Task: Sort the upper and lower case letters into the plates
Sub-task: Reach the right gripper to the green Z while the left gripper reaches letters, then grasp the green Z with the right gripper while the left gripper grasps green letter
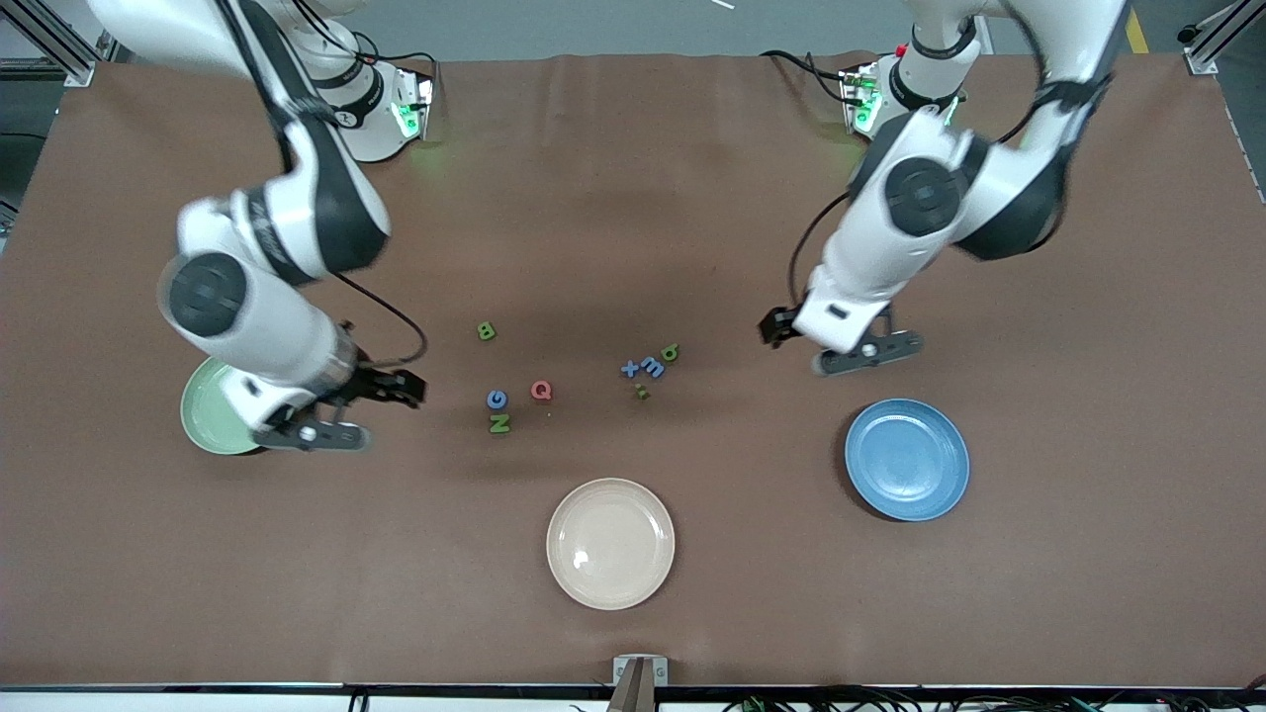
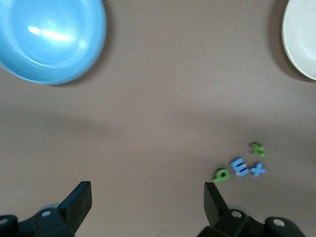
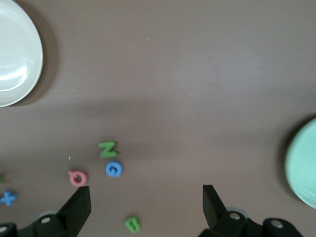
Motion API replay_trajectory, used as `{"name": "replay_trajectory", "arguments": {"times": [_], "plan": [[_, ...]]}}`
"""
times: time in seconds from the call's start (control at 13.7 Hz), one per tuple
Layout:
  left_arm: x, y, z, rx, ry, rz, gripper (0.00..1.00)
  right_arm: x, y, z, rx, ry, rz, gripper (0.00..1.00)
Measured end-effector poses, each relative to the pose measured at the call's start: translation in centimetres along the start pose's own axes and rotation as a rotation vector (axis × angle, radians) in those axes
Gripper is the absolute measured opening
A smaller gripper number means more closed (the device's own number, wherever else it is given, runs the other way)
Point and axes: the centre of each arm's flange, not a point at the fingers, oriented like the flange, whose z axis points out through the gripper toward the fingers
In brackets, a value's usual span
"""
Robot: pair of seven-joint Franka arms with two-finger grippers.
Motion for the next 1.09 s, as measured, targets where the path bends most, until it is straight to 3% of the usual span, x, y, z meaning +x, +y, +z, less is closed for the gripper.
{"name": "replay_trajectory", "arguments": {"times": [0.22, 0.44, 0.73, 1.09], "plan": [[-3.3, 4.8, 7.0, -0.01, -0.005, -0.016, 1.0, -0.1, -4.0, 7.0, 0.003, -0.007, -0.052, 1.0], [-6.7, 8.5, 11.3, 0.025, 0.004, 0.013, 0.97, -0.6, -5.9, 11.8, -0.003, -0.028, -0.08, 1.0], [-7.7, 10.5, 15.0, 0.058, 0.011, -0.001, 0.91, -1.1, -7.3, 14.7, 0.0, -0.027, -0.101, 1.0], [-9.8, 11.8, 18.4, 0.077, -0.023, -0.058, 0.93, -1.0, -6.8, 16.4, -0.006, -0.032, -0.095, 0.97]]}}
